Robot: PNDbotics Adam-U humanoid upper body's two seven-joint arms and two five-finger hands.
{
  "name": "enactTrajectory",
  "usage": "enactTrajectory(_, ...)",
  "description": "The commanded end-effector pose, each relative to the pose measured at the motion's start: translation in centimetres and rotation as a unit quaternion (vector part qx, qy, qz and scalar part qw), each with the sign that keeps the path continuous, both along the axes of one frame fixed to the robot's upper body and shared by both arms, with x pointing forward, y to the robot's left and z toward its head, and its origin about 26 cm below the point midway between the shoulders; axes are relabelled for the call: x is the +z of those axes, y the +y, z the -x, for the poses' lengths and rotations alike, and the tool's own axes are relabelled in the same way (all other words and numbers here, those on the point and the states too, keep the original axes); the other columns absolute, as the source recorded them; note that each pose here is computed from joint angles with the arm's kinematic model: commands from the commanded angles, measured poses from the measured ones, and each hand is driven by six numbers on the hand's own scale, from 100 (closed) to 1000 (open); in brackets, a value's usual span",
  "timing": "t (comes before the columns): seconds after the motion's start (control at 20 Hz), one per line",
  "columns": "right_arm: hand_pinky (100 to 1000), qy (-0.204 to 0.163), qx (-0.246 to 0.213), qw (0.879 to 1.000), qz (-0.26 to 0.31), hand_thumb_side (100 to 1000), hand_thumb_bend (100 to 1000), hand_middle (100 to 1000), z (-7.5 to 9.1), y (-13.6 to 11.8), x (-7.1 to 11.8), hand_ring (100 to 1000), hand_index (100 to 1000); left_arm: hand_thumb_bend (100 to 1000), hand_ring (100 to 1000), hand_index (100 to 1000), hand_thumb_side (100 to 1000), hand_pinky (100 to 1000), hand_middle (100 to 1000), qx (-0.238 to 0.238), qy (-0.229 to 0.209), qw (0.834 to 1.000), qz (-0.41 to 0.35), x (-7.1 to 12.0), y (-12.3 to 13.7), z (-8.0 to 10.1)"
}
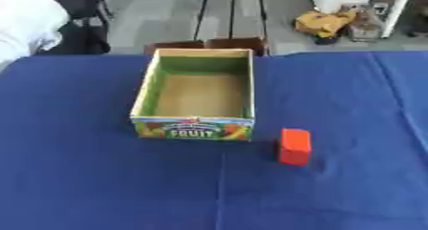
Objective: Pick up objects on the table and place them in the box.
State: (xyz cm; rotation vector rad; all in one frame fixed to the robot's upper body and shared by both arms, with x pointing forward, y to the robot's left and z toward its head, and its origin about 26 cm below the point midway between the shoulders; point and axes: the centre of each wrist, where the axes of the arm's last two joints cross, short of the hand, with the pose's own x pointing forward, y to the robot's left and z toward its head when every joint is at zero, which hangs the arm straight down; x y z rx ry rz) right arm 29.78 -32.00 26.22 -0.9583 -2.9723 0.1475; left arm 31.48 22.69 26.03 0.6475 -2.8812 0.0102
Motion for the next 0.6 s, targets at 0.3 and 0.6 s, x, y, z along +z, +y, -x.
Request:
enactTrajectory(0.3, 734, -0.020, -0.003, 1.000, 0.017, 1000, 100, 680, 0.47, -0.13, 1.27, 753, 771, 117, 907, 977, 996, 839, 880, 0.005, -0.017, 1.000, -0.007, 0.89, 0.41, 0.30)
enactTrajectory(0.6, 739, -0.017, -0.022, 0.999, 0.031, 1000, 100, 698, 0.63, -0.53, 1.80, 764, 787, 116, 907, 978, 996, 839, 880, 0.005, -0.016, 1.000, -0.009, 0.88, 0.46, 0.30)
